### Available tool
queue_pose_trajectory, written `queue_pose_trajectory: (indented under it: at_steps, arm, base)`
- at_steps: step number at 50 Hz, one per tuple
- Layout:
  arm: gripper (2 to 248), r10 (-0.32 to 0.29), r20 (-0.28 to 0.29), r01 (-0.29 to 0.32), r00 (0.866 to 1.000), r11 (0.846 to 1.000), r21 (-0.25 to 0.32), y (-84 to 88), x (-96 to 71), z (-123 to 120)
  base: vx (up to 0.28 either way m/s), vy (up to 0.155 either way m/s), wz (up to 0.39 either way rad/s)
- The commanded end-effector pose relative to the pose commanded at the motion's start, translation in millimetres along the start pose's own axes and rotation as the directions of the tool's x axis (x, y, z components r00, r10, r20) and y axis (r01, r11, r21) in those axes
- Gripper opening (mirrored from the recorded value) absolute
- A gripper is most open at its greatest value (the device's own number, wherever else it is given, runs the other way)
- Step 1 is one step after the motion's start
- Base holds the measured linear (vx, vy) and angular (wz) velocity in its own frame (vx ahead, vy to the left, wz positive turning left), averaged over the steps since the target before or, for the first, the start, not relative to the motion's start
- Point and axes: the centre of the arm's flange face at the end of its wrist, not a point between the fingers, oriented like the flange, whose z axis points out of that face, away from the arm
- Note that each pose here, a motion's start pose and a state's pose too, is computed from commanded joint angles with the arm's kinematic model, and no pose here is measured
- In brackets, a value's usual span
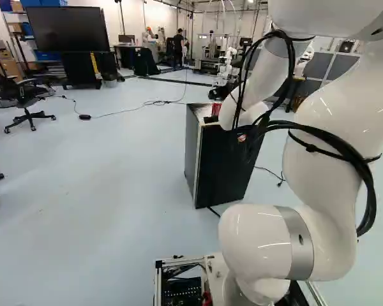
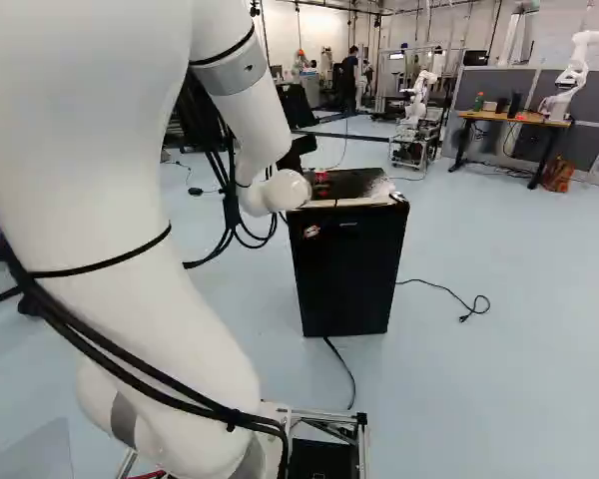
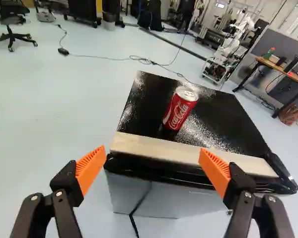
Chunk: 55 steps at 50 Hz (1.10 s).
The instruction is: Grab a drink from the fridge
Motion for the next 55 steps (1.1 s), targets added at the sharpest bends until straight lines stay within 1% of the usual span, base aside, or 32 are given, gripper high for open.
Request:
queue_pose_trajectory:
  at_steps: [10, 20, 26, 34, 55]
  arm:
    - [247, 0.058, -0.073, -0.062, 0.996, 0.997, -0.048, 4.8, 5.9, 1]
    - [247, 0.117, -0.125, -0.130, 0.985, 0.987, -0.094, 10.3, 5.3, 10]
    - [247, 0.142, -0.150, -0.160, 0.978, 0.981, -0.114, 12.7, 4.6, 19]
    - [247, 0.161, -0.173, -0.184, 0.972, 0.975, -0.125, 13.8, 4.1, 35]
    - [247, 0.188, -0.215, -0.220, 0.958, 0.966, -0.135, 13.3, 1.0, 79]
  base:
    - [0.000, 0.000, 0.000]
    - [0.000, 0.000, 0.000]
    - [0.000, 0.000, 0.000]
    - [0.000, 0.000, 0.000]
    - [0.000, 0.000, 0.000]
